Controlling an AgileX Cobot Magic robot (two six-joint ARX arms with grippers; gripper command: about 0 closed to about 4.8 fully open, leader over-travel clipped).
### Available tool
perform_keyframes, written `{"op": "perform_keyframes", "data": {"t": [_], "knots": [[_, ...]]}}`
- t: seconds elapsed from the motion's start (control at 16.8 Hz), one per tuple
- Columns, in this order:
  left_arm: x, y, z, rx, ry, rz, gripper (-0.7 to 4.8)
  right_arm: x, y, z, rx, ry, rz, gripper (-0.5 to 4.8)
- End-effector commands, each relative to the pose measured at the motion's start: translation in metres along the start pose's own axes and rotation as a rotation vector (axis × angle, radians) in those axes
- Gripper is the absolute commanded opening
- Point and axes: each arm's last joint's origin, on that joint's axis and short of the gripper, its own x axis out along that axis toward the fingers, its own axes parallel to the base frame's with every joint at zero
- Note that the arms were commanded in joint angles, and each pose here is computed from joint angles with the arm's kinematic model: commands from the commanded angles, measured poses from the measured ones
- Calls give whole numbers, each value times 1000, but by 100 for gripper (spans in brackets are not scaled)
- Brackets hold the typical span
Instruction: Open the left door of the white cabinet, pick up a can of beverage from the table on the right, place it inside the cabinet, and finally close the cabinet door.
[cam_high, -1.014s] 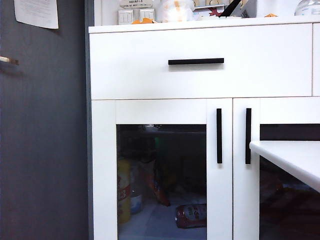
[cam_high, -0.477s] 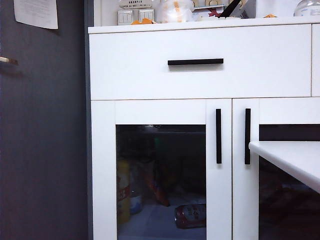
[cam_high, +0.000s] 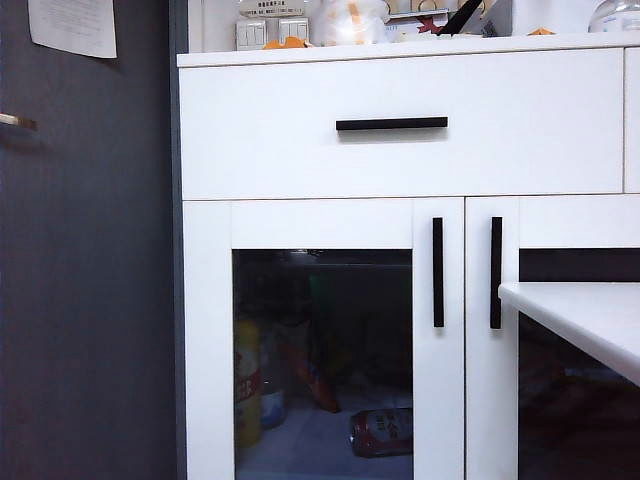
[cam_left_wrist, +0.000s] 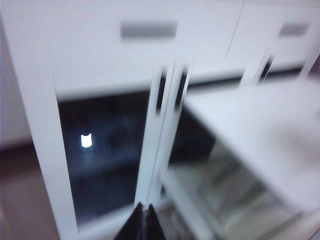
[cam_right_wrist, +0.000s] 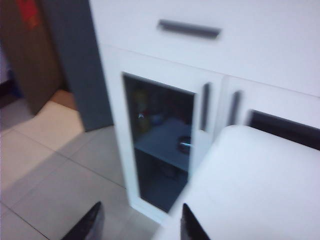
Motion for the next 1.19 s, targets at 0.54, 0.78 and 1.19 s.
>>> {"op": "perform_keyframes", "data": {"t": [0.54,0.78,1.19], "knots": [[98,19,-118,-152,73,70,-6,100,-20,-87,28,14,-49,-4],[98,19,-118,-152,74,67,-6,102,-25,-95,30,67,-203,0],[94,20,-126,-152,34,71,-6,100,-25,-97,29,47,-204,0]]}}
